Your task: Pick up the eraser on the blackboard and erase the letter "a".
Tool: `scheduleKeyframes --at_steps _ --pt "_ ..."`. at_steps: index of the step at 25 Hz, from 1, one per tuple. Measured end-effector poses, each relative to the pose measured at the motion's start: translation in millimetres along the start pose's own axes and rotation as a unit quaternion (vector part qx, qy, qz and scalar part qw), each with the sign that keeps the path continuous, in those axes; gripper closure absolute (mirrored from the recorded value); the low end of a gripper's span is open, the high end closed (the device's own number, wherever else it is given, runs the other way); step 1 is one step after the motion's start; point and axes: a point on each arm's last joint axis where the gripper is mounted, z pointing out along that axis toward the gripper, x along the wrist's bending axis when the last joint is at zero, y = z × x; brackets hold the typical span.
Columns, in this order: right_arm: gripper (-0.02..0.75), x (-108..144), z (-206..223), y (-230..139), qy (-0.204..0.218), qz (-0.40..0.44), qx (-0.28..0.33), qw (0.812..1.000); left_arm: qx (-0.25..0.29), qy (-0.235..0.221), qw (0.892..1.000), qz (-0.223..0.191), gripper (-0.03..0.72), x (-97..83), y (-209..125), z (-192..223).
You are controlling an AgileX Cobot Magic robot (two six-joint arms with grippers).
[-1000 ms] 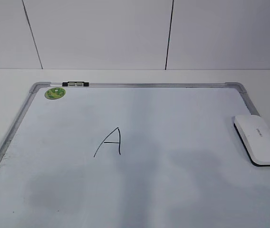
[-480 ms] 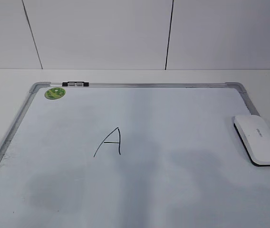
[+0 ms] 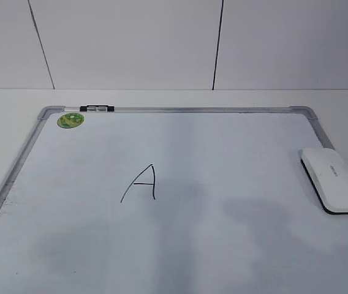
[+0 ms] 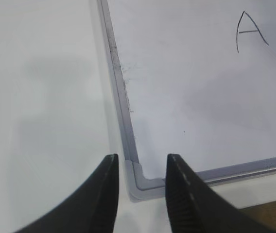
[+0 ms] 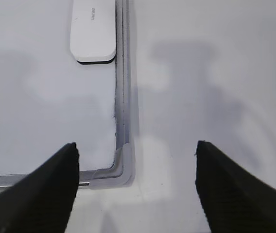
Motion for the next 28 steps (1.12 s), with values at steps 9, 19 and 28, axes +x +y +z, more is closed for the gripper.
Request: scheduleKeyframes --at_steps 9,19,28 --pt "0.145 -1.6 -15.8 -12.6 -0.022 0.023 -0.065 0.997 -0.091 0.005 0.996 0.015 0.443 -5.8 -18.4 -23.5" --pt "0.145 -1.9 -21.7 -18.5 -0.023 0.024 -0.092 0.995 -0.108 0.002 0.994 0.018 0.443 -7.8 -24.0 -28.2" --pt "0.145 -1.9 -21.7 -18.5 -0.023 0.024 -0.092 0.995 -0.108 0.002 0.994 0.018 0.443 -7.8 -24.0 -28.2"
